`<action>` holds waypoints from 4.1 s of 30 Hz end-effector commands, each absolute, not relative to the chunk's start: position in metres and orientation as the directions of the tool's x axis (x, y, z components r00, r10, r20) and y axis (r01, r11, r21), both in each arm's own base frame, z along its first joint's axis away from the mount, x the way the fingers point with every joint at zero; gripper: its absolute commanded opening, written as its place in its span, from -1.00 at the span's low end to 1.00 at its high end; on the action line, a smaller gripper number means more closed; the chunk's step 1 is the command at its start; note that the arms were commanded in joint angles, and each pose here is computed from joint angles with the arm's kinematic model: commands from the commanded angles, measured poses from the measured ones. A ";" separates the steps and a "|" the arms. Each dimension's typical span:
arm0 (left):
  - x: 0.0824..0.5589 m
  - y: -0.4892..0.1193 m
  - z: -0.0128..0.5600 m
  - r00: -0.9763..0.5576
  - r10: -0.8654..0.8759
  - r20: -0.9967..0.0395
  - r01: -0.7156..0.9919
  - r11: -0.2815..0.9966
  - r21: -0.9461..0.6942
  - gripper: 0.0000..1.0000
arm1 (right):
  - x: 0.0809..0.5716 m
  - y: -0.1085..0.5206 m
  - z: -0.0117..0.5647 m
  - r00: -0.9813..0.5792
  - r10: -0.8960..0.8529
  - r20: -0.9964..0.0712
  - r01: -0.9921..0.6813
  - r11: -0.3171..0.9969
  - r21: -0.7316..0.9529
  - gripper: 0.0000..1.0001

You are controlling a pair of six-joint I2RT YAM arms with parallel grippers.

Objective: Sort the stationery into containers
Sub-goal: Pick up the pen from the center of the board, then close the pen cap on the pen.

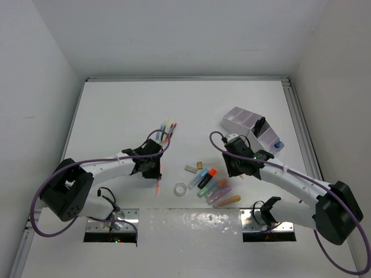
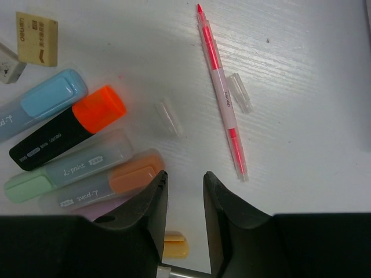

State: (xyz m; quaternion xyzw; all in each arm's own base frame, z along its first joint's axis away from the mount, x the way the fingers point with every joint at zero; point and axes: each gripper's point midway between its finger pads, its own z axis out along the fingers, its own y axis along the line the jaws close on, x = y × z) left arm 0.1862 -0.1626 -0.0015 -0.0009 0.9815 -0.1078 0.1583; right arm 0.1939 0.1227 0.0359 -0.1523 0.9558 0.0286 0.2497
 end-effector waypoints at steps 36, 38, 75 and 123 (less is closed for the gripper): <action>0.288 -0.137 0.200 -0.408 0.120 -0.905 0.277 0.961 0.002 -1.00 | 0.231 0.146 0.019 -0.811 -0.419 -0.407 -0.478 0.877 0.049 -0.42; 0.288 -0.138 0.198 -0.409 0.120 -0.905 0.280 0.960 0.001 -1.00 | 0.239 0.142 0.034 -0.810 -0.379 -0.447 -0.435 0.900 0.026 -0.39; 0.282 -0.118 0.198 -0.369 0.069 -0.927 0.217 0.976 -0.014 -1.00 | 0.228 0.150 0.024 0.113 0.992 0.050 0.906 -0.123 0.406 -0.13; 0.282 -0.106 0.197 -0.367 0.077 -0.927 0.174 0.985 0.013 -1.00 | 0.235 0.117 -0.011 0.063 0.979 -0.191 0.917 0.018 0.398 -0.70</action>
